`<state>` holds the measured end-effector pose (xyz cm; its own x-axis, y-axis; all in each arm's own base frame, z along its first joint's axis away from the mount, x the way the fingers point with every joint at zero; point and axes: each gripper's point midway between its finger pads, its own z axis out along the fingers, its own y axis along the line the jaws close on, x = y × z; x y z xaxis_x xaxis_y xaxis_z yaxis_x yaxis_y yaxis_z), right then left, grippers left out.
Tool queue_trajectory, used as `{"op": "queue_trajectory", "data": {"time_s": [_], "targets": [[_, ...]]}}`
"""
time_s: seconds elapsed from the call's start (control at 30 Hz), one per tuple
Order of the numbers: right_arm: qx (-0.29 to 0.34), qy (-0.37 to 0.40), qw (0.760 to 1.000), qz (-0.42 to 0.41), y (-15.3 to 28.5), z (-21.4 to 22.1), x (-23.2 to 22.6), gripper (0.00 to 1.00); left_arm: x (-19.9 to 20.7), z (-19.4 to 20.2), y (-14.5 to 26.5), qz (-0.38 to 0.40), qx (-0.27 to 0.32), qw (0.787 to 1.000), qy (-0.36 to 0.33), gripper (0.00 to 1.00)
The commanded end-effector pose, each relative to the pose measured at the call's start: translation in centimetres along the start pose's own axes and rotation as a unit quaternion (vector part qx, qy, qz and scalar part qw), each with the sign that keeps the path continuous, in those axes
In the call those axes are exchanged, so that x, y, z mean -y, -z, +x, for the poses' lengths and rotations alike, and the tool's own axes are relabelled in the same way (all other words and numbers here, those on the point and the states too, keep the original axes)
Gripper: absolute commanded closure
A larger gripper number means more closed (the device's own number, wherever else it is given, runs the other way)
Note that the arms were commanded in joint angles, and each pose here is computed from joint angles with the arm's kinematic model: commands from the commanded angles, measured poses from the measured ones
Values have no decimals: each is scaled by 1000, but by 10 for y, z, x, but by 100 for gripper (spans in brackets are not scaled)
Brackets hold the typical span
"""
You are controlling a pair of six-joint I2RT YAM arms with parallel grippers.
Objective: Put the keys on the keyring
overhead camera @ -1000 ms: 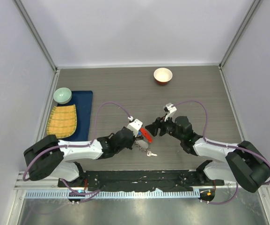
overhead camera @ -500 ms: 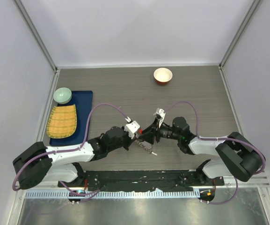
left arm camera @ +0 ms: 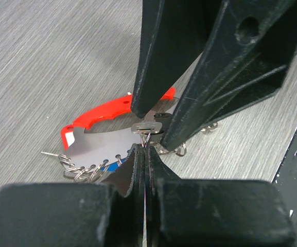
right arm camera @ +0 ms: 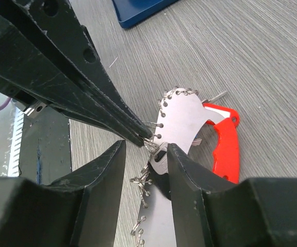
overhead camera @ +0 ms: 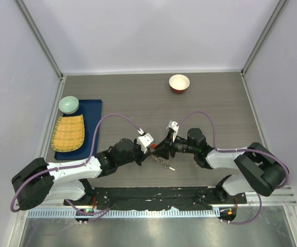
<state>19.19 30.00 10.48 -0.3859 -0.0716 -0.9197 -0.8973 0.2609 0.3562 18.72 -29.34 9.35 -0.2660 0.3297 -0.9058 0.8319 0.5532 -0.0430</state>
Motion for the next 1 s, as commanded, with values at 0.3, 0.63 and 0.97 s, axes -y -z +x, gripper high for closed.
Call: {"op": "queue_trajectory", "data": {"time_s": [0.3,0.63,0.97], "targets": [[9,27,999,-16,-9,-13,-1,80,9,-30,2,26,59,998,-5,100],[5,25,1000,11,-7,-12,7,99,1,-31,6,5,62,998,-2,100],[-5,15,997,76,-4,-10,30,99,-8,-31,18,-21,77,997,5,100]]}}
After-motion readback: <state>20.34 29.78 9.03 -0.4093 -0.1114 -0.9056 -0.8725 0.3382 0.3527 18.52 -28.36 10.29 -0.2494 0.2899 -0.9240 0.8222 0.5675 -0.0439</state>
